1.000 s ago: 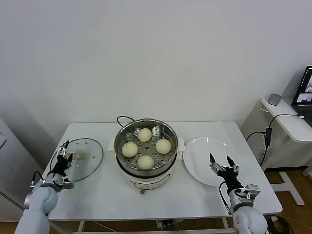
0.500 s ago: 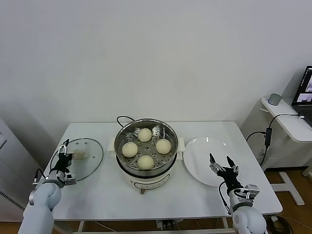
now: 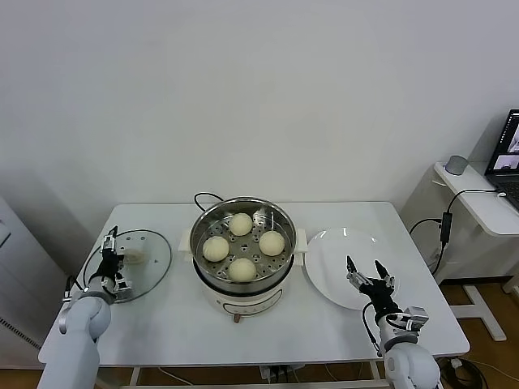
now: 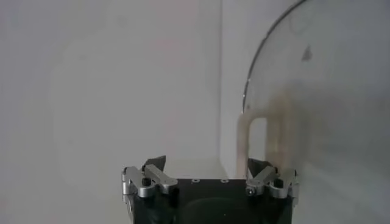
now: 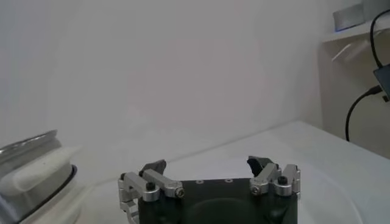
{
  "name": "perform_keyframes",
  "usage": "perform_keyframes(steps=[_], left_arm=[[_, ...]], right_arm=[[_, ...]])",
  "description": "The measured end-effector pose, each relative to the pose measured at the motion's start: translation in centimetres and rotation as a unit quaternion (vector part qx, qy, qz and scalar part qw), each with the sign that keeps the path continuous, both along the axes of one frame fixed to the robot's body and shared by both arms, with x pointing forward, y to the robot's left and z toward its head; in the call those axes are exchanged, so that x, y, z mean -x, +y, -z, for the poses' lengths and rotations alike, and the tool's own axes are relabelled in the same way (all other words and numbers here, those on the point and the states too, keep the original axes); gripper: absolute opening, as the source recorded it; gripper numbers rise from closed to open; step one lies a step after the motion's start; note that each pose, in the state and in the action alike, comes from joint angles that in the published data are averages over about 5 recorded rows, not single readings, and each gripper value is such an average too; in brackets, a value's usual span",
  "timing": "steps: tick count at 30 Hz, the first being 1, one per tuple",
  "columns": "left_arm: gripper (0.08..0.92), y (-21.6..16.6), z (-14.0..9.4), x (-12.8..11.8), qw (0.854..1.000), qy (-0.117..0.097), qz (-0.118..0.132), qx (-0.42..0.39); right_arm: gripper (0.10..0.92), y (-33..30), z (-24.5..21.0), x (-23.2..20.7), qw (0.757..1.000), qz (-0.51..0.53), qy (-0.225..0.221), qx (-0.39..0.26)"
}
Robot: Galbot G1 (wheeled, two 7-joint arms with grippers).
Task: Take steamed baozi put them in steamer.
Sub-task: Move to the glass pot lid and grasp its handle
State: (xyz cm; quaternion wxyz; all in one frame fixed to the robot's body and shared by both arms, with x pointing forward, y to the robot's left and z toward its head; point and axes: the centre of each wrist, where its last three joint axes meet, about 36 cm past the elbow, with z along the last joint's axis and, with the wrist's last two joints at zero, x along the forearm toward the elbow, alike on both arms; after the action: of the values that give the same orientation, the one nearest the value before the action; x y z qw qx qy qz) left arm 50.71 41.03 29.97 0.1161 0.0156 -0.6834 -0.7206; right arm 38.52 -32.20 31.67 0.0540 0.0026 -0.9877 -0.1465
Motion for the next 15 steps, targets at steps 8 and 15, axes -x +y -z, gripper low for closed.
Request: perform_keyframes(steps=[8, 15], left_arm=[[0.809, 0.4, 0.6, -0.2, 1.0, 0.001, -0.004, 0.001], [0.637, 0.4, 1.2, -0.1, 1.0, 0.007, 0.005, 0.004]], right_arm=[[0.823, 0.0, 0.1, 0.0, 1.0, -0.001, 0.001, 0.002], [0.823, 0.0, 0.2, 0.1, 1.0, -0.002, 0.002, 0.004]])
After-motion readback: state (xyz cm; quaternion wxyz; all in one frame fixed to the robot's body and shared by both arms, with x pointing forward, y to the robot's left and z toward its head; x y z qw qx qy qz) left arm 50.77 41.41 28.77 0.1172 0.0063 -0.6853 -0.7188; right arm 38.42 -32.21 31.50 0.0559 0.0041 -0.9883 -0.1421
